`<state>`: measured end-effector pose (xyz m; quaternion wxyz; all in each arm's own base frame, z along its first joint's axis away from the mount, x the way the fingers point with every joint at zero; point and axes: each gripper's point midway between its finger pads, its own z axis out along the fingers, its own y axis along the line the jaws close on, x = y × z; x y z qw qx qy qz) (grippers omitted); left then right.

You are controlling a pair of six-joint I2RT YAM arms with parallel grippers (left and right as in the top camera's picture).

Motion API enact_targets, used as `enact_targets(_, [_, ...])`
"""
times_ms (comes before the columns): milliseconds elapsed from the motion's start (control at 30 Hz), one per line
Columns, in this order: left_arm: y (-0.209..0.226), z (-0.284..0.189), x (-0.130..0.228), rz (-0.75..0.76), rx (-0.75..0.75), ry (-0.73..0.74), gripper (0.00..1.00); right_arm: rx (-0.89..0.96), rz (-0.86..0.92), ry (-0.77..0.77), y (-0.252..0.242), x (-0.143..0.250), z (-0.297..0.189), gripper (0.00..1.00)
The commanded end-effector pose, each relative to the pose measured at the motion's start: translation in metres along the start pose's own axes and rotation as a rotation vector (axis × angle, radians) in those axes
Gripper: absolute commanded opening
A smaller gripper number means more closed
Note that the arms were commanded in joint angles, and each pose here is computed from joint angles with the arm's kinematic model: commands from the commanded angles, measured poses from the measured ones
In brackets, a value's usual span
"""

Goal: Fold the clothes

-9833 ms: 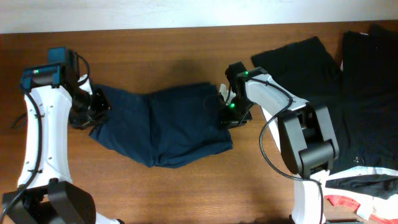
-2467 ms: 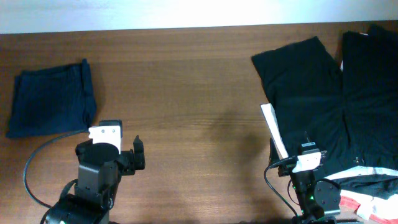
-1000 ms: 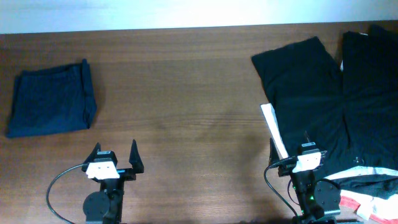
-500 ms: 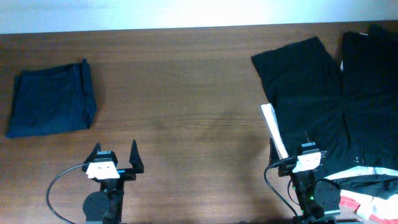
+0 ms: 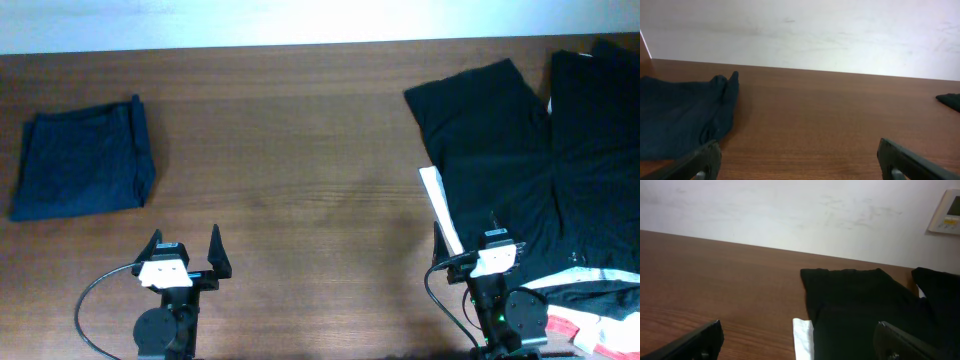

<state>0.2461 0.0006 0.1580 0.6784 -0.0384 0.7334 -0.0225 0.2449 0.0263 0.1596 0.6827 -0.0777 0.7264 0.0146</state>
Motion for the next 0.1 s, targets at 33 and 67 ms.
enact_targets(33, [-0.0009, -0.0001, 0.001, 0.019, 0.009, -0.002, 0.99, 0.004, -0.007, 0.003, -0.0011, 0.002, -0.0002, 0.99])
enact_targets(67, [-0.0008, -0.0001, 0.001, 0.019, 0.008, -0.002, 0.99, 0.004, -0.007, 0.003, -0.0011, 0.0021, -0.0001, 0.99])
